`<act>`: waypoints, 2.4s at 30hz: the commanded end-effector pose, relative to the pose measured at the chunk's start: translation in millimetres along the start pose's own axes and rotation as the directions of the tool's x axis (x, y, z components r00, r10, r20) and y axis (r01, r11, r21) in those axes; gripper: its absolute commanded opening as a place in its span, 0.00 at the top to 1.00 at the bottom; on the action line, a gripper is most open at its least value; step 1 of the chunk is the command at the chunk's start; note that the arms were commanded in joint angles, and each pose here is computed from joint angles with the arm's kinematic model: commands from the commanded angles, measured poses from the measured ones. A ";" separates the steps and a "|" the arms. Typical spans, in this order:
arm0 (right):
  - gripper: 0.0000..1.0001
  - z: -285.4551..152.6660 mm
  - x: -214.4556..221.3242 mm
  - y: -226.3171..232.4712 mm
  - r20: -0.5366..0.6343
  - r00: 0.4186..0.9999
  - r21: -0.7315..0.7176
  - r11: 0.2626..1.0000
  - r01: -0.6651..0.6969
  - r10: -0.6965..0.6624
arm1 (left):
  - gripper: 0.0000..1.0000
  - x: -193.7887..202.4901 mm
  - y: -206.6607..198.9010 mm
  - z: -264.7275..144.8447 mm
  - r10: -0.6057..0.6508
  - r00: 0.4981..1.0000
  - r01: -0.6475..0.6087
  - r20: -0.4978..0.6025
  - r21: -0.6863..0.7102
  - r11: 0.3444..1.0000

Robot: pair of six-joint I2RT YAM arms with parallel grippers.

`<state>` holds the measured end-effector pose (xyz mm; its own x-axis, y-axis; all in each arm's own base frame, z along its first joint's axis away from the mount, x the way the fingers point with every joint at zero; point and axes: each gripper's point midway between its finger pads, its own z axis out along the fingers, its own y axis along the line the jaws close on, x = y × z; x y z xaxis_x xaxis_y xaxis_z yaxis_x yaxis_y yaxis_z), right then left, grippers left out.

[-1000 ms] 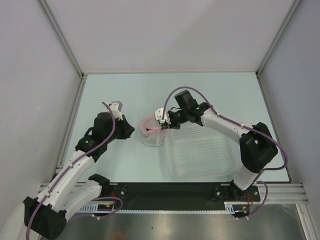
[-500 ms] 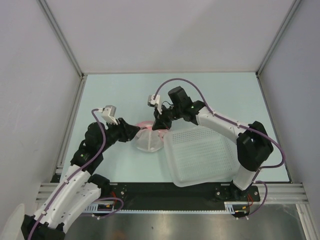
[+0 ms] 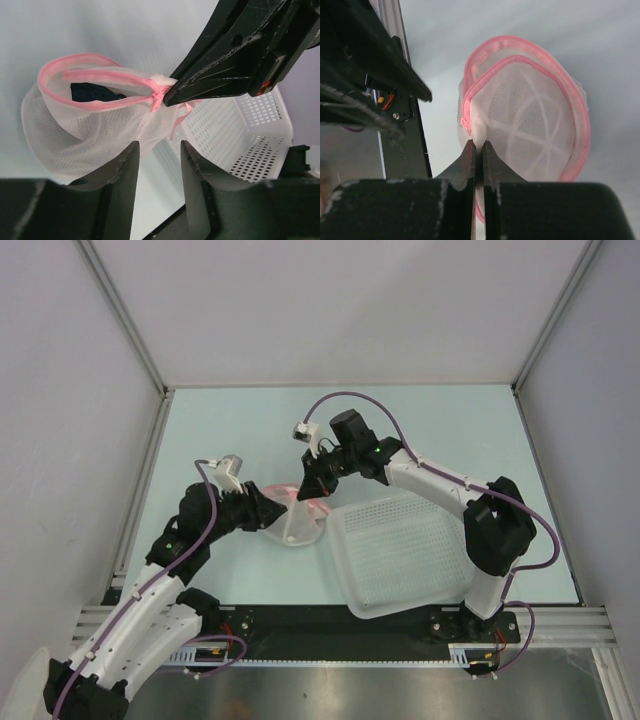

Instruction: Place the bra in the laundry bag and zip it closed

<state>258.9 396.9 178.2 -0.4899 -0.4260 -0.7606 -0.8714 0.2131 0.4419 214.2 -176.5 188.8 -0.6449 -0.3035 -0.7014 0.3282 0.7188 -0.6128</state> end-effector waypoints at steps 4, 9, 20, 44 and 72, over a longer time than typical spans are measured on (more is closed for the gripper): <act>0.97 -1.9 -18.6 8.2 0.039 0.993 0.004 0.994 -0.109 0.109 | 0.74 -24.6 -13.4 3.0 0.038 0.998 -0.039 0.052 0.019 0.999; 1.00 1.1 -25.4 13.6 0.053 0.978 -0.001 0.979 -0.203 0.202 | 0.57 -32.5 -11.6 10.1 0.074 0.995 -0.074 0.069 -0.004 0.997; 1.00 -0.1 -27.1 20.7 0.057 0.972 -0.008 0.974 -0.228 0.228 | 0.59 -43.2 -12.9 29.4 0.154 0.985 -0.148 0.073 -0.078 0.986; 1.00 -1.3 -34.1 26.7 0.081 0.968 -0.047 0.971 -0.236 0.239 | 0.70 -13.0 -5.7 32.5 0.135 0.991 -0.136 -0.010 -0.080 0.988; 1.00 -24.2 -9.8 4.2 0.014 0.993 0.184 0.977 0.111 -0.116 | 1.00 -38.5 50.4 10.0 0.120 0.993 -0.104 0.013 -0.409 0.906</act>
<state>257.2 397.9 184.8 -0.5650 -0.3861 -0.7291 -0.8226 0.3327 0.4612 259.9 -158.6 170.0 -0.6287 -0.1993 -0.7517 0.1401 0.9217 -0.3616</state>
